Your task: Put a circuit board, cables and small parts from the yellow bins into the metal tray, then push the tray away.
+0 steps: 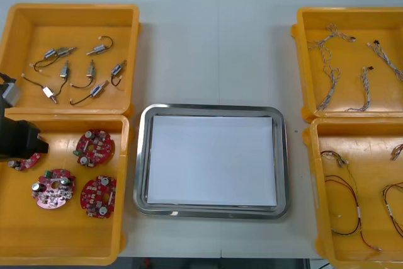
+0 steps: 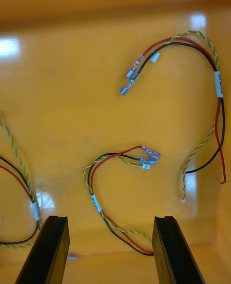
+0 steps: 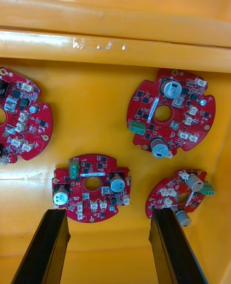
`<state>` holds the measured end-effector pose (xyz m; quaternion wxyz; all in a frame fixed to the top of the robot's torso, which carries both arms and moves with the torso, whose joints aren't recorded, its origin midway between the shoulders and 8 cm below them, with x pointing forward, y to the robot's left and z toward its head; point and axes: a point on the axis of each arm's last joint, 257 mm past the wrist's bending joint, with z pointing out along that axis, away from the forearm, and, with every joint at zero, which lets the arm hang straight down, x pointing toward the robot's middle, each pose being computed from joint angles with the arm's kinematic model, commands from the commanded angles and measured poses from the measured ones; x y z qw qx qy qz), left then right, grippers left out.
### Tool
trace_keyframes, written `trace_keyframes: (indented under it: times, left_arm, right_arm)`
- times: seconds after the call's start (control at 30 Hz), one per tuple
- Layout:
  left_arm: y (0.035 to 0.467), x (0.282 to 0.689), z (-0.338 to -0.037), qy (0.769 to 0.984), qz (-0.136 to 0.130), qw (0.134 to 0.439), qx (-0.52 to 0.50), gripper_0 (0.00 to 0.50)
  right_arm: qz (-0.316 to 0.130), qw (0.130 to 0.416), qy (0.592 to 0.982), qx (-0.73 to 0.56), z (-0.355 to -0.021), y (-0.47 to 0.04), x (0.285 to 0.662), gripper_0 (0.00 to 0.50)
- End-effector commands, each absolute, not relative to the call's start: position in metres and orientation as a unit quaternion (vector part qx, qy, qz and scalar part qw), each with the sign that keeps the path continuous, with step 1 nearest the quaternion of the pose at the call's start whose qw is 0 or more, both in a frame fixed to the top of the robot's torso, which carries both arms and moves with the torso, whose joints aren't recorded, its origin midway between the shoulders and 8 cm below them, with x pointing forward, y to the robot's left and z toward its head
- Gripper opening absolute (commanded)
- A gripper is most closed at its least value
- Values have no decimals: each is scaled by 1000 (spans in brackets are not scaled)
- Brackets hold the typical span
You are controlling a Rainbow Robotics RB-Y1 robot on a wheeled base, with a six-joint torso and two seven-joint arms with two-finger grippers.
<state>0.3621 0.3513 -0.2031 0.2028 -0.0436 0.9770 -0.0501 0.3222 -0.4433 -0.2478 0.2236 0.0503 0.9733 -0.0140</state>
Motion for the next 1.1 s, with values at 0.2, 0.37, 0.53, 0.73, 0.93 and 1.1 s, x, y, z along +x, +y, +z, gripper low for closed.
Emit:
trace_keyframes:
  times: [0.2, 0.37, 0.53, 0.73, 0.93, 1.1]
  left_arm:
    - [379, 353, -212, 977, 4, 213, -7, 500]
    - [384, 353, -224, 978, 23, 209, -2, 500]
    - [385, 358, -238, 978, 17, 208, -6, 500]
    - [389, 366, -254, 977, 22, 214, -3, 500]
    - [390, 367, -263, 977, 29, 213, 2, 500]
    - [390, 366, -272, 977, 37, 211, 8, 500]
  right_arm:
    - [-15, 207, 978, 33, -298, -421, 300, 500]
    - [-13, 203, 979, 29, -309, -413, 297, 500]
    - [-18, 210, 977, 26, -315, -415, 295, 500]
    - [-26, 230, 973, 25, -322, -419, 294, 500]
    - [-11, 240, 970, 31, -342, -417, 299, 500]
    - [-1, 251, 967, 38, -355, -417, 306, 500]
